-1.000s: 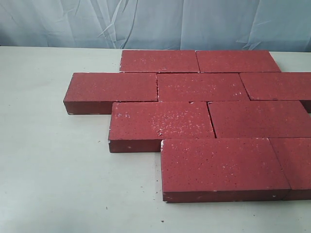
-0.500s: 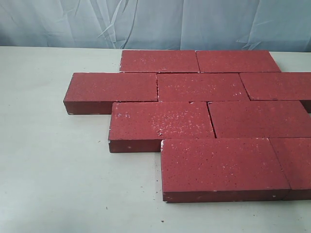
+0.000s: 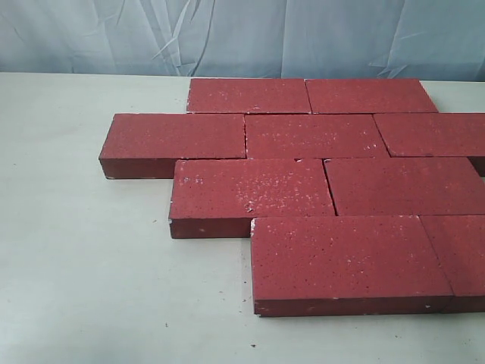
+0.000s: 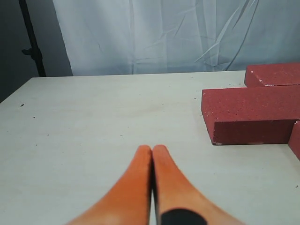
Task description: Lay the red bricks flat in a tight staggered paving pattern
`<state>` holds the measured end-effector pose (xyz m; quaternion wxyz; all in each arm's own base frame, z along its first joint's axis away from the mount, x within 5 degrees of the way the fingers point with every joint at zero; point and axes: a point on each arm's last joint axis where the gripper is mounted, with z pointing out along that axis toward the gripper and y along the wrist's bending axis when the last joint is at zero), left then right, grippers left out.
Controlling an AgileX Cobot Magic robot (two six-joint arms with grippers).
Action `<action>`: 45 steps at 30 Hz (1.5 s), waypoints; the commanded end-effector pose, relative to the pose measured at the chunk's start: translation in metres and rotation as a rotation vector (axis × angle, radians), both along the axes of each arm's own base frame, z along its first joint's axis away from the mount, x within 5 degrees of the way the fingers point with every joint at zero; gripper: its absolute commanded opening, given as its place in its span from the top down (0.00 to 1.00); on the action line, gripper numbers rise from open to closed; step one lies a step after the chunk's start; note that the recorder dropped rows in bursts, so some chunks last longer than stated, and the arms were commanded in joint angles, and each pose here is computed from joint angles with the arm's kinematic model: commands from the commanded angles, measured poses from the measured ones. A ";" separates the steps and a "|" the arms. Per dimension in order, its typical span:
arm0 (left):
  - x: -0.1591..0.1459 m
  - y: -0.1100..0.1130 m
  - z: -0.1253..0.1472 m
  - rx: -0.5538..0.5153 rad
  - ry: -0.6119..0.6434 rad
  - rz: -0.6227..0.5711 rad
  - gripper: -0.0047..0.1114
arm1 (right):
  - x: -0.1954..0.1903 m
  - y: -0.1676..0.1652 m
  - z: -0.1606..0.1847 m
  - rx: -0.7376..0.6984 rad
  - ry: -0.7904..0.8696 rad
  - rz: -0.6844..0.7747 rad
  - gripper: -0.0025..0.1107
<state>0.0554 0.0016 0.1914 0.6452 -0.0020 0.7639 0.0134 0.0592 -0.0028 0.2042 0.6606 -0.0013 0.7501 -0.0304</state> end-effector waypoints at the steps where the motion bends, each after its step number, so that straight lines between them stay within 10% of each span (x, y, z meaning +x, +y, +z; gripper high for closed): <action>1: 0.000 0.000 0.000 -0.006 -0.011 0.003 0.96 | -0.003 0.000 -0.006 0.024 -0.045 -0.004 0.99; 45: 0.000 0.000 0.000 -0.006 -0.010 0.003 0.96 | -0.005 0.001 -0.018 0.038 0.088 -0.004 0.99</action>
